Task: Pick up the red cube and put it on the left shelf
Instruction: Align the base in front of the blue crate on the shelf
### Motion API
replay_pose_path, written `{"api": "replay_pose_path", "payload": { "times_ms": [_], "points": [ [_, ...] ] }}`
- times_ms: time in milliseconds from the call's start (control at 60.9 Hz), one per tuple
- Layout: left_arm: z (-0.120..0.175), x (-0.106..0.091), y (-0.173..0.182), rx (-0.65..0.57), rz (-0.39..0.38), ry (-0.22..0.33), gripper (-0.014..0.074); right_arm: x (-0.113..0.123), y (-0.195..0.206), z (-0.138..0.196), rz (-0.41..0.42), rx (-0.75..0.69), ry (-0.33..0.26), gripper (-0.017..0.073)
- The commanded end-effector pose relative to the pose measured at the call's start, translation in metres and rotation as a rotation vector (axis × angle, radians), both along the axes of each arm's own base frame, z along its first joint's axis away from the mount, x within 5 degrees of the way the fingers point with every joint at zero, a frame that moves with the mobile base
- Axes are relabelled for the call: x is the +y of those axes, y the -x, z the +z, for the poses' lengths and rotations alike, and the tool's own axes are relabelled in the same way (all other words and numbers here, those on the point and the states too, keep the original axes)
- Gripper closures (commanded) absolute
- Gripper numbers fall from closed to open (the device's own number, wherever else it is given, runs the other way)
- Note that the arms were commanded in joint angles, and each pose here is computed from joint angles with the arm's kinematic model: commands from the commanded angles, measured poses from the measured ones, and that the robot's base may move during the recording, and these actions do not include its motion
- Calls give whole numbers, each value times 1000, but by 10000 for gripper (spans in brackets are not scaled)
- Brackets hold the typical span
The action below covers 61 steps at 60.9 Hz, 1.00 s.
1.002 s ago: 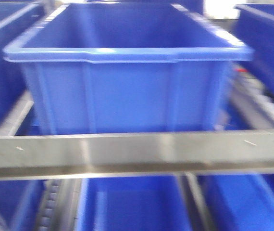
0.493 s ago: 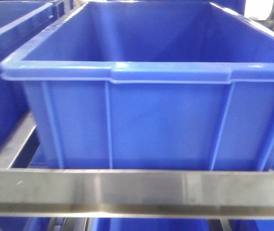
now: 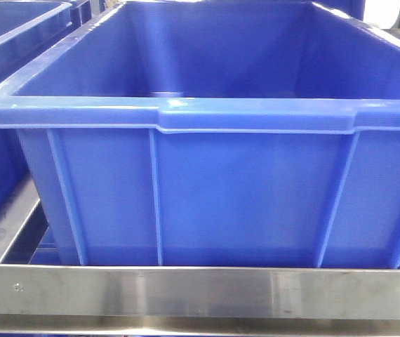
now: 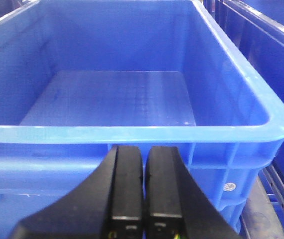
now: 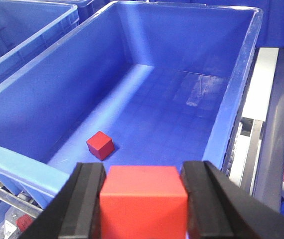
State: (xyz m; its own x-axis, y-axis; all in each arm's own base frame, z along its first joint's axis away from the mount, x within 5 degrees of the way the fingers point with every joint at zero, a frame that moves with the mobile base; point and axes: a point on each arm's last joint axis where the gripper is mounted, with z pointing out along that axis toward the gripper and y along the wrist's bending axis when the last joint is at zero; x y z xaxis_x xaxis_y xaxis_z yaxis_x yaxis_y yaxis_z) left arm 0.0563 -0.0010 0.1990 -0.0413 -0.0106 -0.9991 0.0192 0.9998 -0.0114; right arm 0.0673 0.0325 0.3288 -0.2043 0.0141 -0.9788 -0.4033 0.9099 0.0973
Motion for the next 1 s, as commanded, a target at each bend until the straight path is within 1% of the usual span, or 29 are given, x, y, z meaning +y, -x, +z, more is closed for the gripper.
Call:
{"api": "replay_pose_path", "payload": {
  "times_ms": [0, 690, 805, 870, 985],
  "points": [
    [1, 0, 0, -79, -2, 7, 492, -1, -1, 16, -13, -98, -36, 386],
    [1, 0, 0, -79, -2, 7, 492, -1, -1, 17, -14, -104, -40, 386],
    [1, 0, 0, -79, -2, 7, 492, 0, -4, 30, -10, -104, -39, 386],
    [1, 0, 0, -79, -2, 7, 492, 2, -8, 43, -6, -94, -34, 386],
    [1, 0, 0, -79, -2, 7, 492, 11, -27, 65, 7, -28, -2, 386]
  ]
}}
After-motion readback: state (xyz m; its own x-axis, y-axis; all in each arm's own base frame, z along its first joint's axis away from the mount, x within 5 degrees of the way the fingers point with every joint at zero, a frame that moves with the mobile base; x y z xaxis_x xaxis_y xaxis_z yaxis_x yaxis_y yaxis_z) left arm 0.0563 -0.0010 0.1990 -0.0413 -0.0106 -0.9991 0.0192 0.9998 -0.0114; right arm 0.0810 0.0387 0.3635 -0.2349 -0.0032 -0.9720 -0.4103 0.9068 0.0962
